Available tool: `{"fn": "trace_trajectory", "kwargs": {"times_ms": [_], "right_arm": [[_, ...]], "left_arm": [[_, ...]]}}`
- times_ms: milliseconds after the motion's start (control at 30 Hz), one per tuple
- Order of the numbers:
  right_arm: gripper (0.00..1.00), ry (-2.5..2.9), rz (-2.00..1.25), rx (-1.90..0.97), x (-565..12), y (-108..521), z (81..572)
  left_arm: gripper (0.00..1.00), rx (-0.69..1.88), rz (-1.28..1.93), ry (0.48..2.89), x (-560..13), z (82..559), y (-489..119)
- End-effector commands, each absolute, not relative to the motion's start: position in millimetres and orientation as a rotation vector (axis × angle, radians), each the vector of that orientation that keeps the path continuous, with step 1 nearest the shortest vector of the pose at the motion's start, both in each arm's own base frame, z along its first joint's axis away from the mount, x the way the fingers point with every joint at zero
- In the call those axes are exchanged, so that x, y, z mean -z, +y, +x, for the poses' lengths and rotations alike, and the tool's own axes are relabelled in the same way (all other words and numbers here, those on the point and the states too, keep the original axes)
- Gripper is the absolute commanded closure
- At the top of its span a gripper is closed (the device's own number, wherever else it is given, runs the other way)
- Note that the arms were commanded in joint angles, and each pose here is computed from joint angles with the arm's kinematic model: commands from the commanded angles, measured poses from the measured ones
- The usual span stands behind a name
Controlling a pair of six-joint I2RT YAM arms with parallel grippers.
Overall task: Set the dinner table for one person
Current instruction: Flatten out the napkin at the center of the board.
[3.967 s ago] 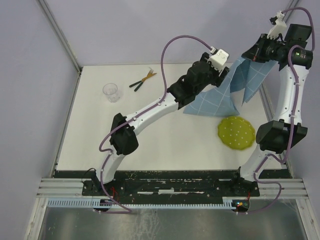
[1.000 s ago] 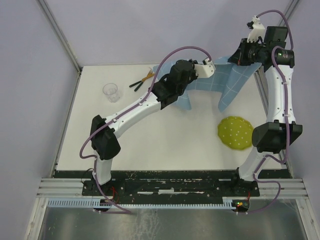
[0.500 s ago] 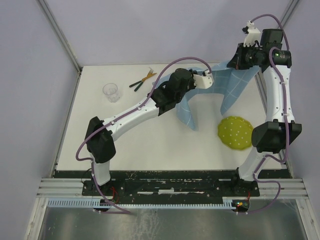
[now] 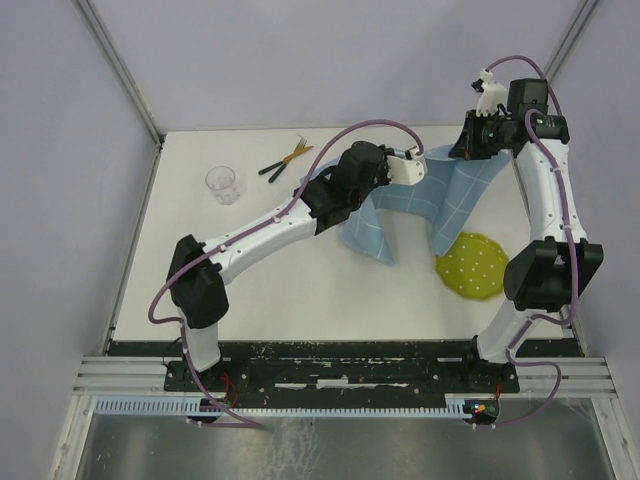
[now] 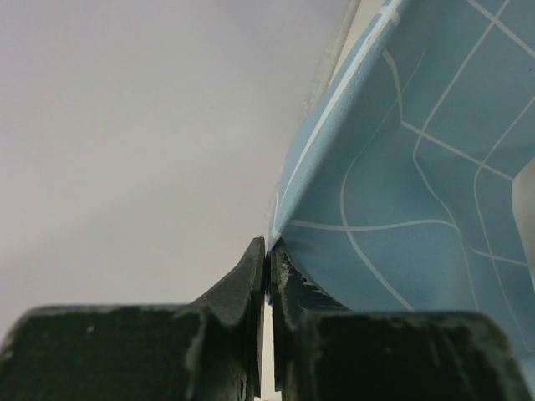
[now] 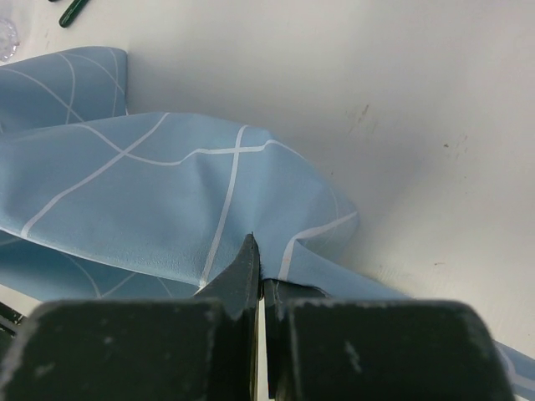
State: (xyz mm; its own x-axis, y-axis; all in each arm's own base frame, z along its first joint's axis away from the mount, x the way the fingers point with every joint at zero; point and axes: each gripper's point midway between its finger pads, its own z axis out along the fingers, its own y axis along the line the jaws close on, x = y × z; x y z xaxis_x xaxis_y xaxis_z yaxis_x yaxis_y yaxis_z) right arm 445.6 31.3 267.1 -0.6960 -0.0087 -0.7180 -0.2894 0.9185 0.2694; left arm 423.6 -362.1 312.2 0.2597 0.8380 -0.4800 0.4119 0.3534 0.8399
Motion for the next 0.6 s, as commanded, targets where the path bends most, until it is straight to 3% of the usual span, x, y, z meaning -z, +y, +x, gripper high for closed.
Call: {"fn": "trace_trajectory", "kwargs": {"times_ms": [0, 233, 567], "right_arm": [[0.98, 2.262, -0.151, -0.08, -275, -40, 457], [0.98, 2.268, -0.088, 0.005, -270, -63, 463], [0.98, 2.137, 0.06, 0.102, -322, -113, 492]], "left_arm": [[0.91, -0.634, 1.021, 1.369, -395, 425, -286], [0.91, -0.66, 1.042, 1.361, -396, 424, -281], [0.9, -0.719, 1.041, 1.421, -385, 424, -264]]}}
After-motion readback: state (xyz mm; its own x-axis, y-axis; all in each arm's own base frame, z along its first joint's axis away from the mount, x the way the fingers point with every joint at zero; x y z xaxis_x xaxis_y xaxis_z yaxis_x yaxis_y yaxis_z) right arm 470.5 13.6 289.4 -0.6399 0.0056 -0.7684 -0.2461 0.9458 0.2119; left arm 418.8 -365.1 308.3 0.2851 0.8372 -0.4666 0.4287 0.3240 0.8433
